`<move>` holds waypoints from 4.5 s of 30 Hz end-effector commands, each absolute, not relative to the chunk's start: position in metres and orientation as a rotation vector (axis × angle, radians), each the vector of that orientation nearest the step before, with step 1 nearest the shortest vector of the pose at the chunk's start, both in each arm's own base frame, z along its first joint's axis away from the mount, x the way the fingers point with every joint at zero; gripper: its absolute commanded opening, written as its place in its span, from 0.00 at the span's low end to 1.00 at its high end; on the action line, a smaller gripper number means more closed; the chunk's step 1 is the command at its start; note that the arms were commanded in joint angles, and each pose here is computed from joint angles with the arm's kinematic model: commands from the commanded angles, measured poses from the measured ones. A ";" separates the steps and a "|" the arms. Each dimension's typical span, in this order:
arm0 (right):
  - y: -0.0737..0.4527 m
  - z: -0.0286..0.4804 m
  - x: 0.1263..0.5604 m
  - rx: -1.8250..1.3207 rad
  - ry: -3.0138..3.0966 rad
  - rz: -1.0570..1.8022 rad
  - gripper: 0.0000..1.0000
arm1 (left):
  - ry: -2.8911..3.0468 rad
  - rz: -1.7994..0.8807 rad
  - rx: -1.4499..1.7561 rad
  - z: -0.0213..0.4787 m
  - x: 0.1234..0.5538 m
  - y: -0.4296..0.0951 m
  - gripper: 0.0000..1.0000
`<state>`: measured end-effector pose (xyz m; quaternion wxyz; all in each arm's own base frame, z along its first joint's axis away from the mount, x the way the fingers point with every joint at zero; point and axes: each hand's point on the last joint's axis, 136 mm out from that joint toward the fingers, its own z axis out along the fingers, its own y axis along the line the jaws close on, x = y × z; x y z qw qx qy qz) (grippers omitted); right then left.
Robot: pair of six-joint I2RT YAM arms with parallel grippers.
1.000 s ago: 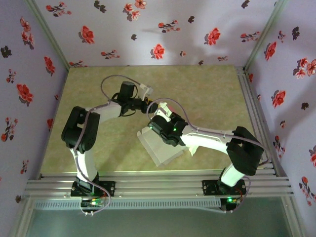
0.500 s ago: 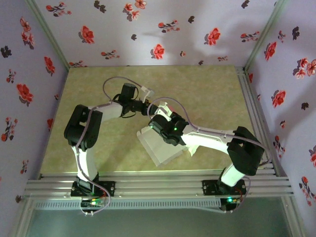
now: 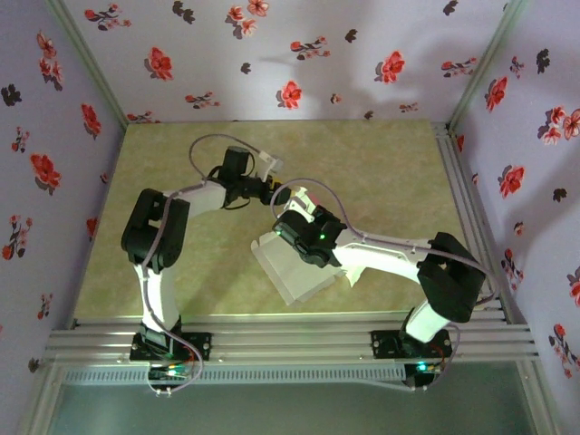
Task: Fold the paper box
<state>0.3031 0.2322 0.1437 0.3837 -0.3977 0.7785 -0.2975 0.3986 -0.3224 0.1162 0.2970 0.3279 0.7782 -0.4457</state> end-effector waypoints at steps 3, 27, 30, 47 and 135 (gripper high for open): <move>0.225 0.129 0.294 -1.060 2.037 -0.724 0.00 | 2.049 -1.279 0.929 0.117 0.397 -0.328 0.53; 0.221 0.132 0.296 -1.055 2.073 -0.679 0.00 | 2.047 -1.305 0.991 0.118 0.375 -0.332 0.19; 0.222 0.131 0.295 -1.061 2.090 -0.652 0.00 | 2.038 -1.274 0.983 0.120 0.373 -0.331 0.16; 0.220 0.131 0.298 -1.072 2.112 -0.657 0.01 | 1.966 -1.102 0.957 0.140 0.376 -0.333 0.00; 0.237 0.174 0.307 -0.903 1.697 -1.001 0.00 | 1.875 -0.791 0.545 0.133 0.333 -0.294 0.00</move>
